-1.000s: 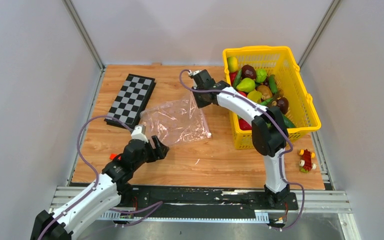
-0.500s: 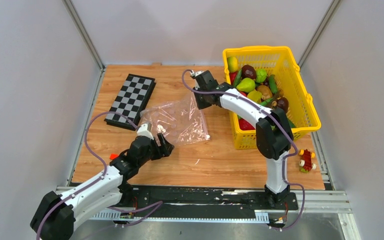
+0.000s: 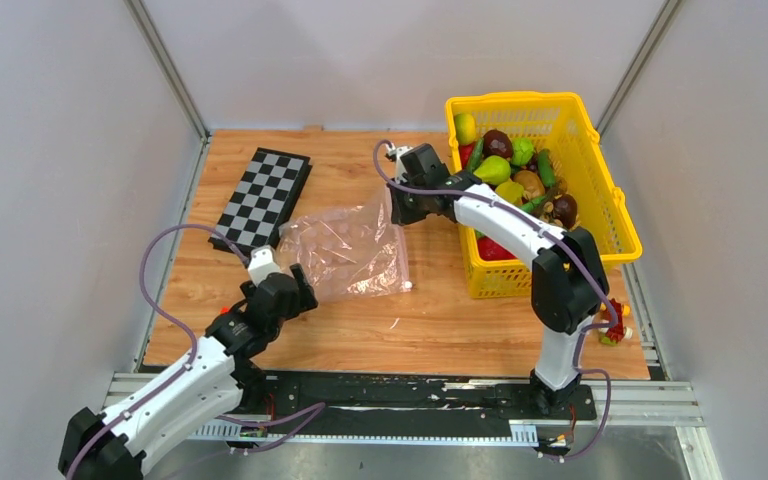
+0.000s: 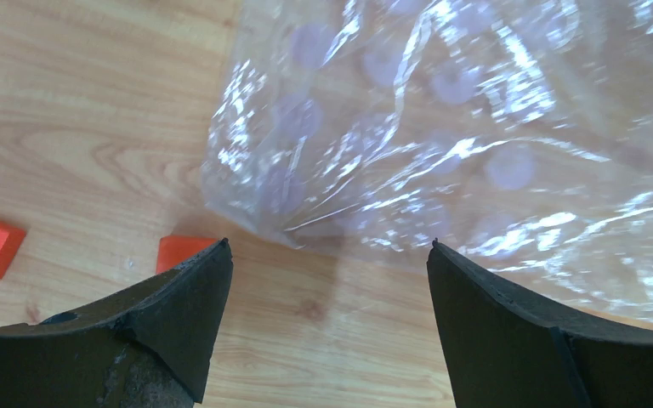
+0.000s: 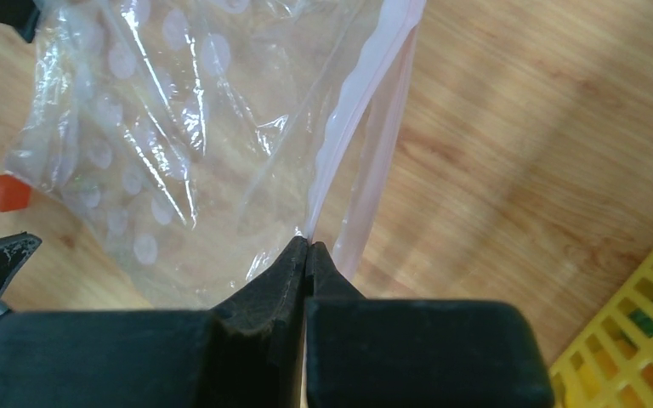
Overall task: Place the food in the zip-top bag and seal the zipper
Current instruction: Pick up the zipper food storage bag at the center of the board.
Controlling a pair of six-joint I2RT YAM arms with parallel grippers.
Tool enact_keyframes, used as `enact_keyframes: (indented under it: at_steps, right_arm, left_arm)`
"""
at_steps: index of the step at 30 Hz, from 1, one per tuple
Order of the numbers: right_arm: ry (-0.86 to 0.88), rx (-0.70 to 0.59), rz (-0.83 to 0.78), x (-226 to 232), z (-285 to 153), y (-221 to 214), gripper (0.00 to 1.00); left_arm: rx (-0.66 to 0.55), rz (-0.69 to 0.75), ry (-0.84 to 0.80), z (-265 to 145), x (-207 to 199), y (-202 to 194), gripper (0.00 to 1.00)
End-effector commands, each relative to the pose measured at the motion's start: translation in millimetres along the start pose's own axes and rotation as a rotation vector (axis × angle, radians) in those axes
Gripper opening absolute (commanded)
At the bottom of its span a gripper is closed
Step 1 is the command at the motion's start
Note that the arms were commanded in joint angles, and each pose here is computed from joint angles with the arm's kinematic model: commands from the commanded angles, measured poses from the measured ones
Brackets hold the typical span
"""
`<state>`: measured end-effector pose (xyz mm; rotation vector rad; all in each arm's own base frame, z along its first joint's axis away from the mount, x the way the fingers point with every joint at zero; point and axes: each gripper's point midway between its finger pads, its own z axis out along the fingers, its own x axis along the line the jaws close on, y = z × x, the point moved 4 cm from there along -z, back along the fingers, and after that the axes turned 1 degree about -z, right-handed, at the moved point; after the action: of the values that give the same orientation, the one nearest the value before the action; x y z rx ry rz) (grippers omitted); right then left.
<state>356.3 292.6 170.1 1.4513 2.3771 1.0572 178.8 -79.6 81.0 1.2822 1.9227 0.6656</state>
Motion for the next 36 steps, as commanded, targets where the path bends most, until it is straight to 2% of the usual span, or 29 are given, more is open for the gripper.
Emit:
enact_keyframes:
  at_steps: [1, 5, 9, 13, 18, 23, 27, 33, 36]
  right_arm:
    - [0.122, -0.103, 0.066, 21.1, -24.5, 17.3, 0.0]
    - [0.176, -0.14, 0.136, 30.5, -36.2, 18.0, 0.0]
    - [0.236, -0.19, 0.231, 40.7, -49.7, 21.6, 0.0]
    - [0.295, -0.232, 0.328, 49.0, -63.4, 23.6, 0.0]
    - [0.313, -0.269, 0.407, 51.1, -76.6, 21.5, 0.0]
    - [0.331, -0.291, 0.458, 53.2, -84.8, 20.5, 0.0]
    - [0.33, -0.295, 0.482, 52.9, -87.6, 18.7, 0.0]
    - [0.355, -0.305, 0.503, 56.3, -96.1, 17.3, 0.0]
    - [0.363, -0.316, 0.502, 57.2, -100.0, 18.6, 0.0]
  left_arm:
    - [-0.093, 0.017, -0.116, -21.1, -26.9, 42.3, 0.91]
    - [-0.137, 0.069, -0.402, -52.6, -76.9, 77.6, 0.9]
    - [-0.087, 0.153, -0.636, -74.7, -126.3, 95.2, 0.81]
    - [0.009, 0.205, -0.727, -73.7, -155.9, 90.3, 0.77]
    - [0.006, 0.258, -0.805, -85.5, -183.7, 81.8, 0.73]
    - [0.013, 0.352, -0.752, -86.4, -198.9, 67.8, 0.73]
    - [-0.042, 0.347, -0.718, -89.2, -208.8, 68.4, 0.73]
    - [-0.07, 0.405, -0.54, -72.0, -206.9, 72.2, 0.69]
    - [-0.079, 0.417, -0.494, -64.8, -207.3, 71.7, 0.63]
